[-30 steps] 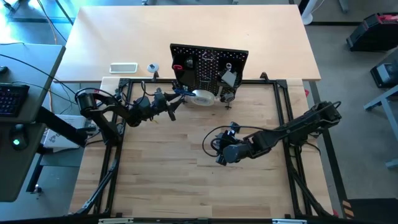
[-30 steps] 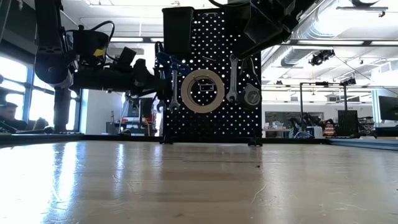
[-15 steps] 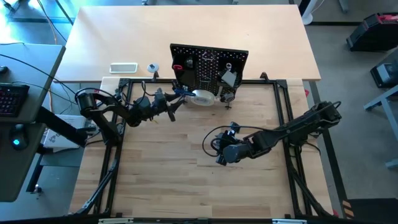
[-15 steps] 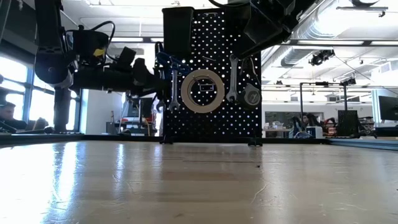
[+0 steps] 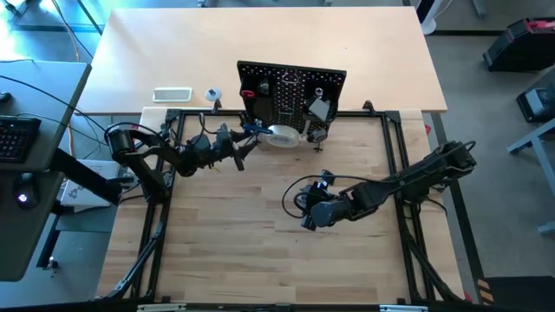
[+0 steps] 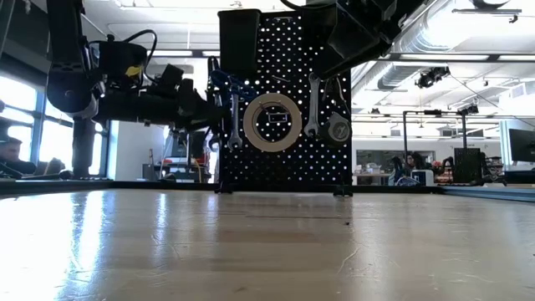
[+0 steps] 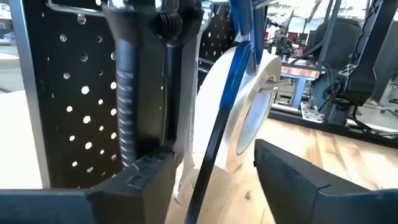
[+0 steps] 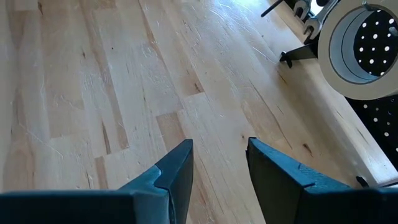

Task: Hang tools onto peg board
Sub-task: Hang the blue allen wrench on the pegboard, then return to Home Position

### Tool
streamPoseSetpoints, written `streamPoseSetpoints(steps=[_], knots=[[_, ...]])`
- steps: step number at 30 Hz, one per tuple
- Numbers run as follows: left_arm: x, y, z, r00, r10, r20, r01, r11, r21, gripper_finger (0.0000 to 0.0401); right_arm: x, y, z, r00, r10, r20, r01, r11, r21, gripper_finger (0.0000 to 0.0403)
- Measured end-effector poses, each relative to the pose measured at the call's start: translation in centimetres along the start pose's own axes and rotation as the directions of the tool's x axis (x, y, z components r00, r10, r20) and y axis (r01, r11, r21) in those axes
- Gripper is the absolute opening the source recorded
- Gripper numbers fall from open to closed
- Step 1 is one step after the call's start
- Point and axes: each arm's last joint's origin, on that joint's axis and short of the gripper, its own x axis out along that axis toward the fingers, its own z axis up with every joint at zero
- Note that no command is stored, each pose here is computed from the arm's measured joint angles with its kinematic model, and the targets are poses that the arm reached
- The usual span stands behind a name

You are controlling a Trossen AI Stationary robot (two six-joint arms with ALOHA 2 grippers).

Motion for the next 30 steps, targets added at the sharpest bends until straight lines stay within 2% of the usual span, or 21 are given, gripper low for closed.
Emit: streamPoseSetpoints(steps=[4, 7, 16, 30], knots=[[0.0, 0.0, -0.1, 1.0, 0.0, -0.009, 0.0, 1.0, -0.008, 0.0238, 0.0, 0.0, 0.0, 1.0, 0.0, 0.0, 0.0, 1.0, 0.0, 0.0146], [0.0, 0.0, -0.1, 1.0, -0.001, -0.013, 0.001, 1.0, -0.023, 0.0251, 0.0, 0.0, 0.0, 1.0, 0.0, 0.0, 0.0, 1.0, 0.0, 0.0146], [-1.8, 0.2, -1.4, 0.997, 0.033, -0.074, -0.036, 0.999, -0.034, 0.0251, 0.0, 0.1, 0.0, 1.0, 0.01, -0.005, -0.01, 1.0, 0.004, 0.0146], [-5.8, 0.4, -2.6, 0.992, 0.088, -0.094, -0.094, 0.994, -0.06, 0.025, 0.0, 0.0, -0.2, 1.0, 0.0, -0.02, 0.0, 1.0, 0.011, 0.0146]])
